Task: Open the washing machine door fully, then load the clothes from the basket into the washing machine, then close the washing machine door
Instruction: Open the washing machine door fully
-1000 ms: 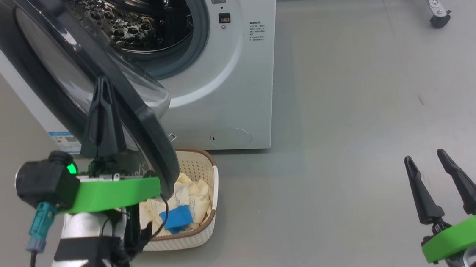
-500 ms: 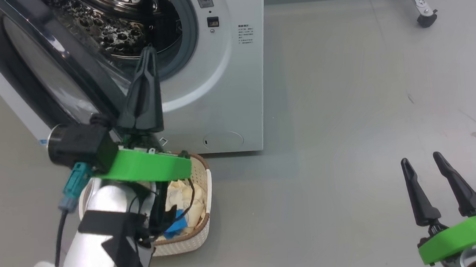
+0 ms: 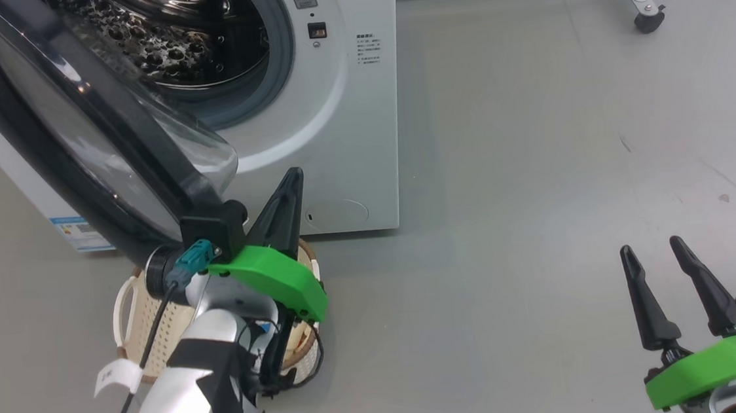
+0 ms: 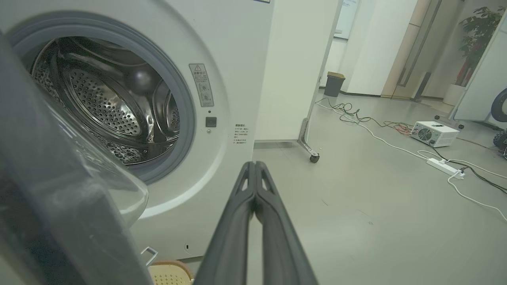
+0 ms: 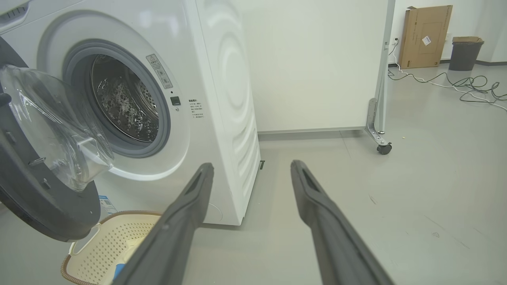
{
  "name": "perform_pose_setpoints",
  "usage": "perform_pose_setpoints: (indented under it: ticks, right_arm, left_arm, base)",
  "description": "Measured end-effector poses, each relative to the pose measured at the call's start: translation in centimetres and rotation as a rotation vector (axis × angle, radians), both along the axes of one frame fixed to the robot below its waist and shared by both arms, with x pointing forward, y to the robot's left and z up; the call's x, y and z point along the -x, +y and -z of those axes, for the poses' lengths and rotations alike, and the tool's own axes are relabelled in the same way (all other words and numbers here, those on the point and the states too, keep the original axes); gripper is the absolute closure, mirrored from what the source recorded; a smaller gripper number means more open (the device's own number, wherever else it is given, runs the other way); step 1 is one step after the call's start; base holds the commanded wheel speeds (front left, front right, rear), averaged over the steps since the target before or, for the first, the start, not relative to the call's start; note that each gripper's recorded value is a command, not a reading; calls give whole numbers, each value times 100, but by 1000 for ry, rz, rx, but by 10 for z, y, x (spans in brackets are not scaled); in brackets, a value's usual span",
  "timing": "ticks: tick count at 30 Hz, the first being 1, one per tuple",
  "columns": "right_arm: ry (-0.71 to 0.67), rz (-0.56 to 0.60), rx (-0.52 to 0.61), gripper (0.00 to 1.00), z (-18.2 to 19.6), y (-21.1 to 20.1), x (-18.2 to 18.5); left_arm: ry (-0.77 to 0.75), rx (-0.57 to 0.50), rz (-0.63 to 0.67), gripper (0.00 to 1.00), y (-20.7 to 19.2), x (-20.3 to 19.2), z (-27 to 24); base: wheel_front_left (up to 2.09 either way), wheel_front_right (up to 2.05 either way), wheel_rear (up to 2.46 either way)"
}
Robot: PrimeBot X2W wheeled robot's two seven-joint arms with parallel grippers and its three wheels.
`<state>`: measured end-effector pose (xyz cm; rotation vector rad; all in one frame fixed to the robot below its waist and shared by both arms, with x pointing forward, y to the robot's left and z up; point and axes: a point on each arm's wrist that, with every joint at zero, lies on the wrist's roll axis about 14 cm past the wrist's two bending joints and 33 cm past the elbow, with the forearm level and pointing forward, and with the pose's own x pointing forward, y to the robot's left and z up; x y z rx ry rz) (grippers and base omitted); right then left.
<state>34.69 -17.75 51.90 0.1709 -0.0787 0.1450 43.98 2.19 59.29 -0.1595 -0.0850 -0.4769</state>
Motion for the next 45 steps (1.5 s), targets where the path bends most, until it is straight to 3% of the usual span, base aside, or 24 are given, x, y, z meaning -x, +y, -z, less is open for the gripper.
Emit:
perform_pose_setpoints:
  ticks: [14, 45]
  right_arm:
    - [-11, 24, -16, 0, -2, -3, -2]
    - [-30, -52, -15, 0, -6, 22, -13]
  left_arm:
    - [145, -43, -86, 100, 17, -13, 54]
    - [163, -10, -204, 100, 57, -9, 64]
  base:
    - [0, 0, 0]
    - [0, 0, 0]
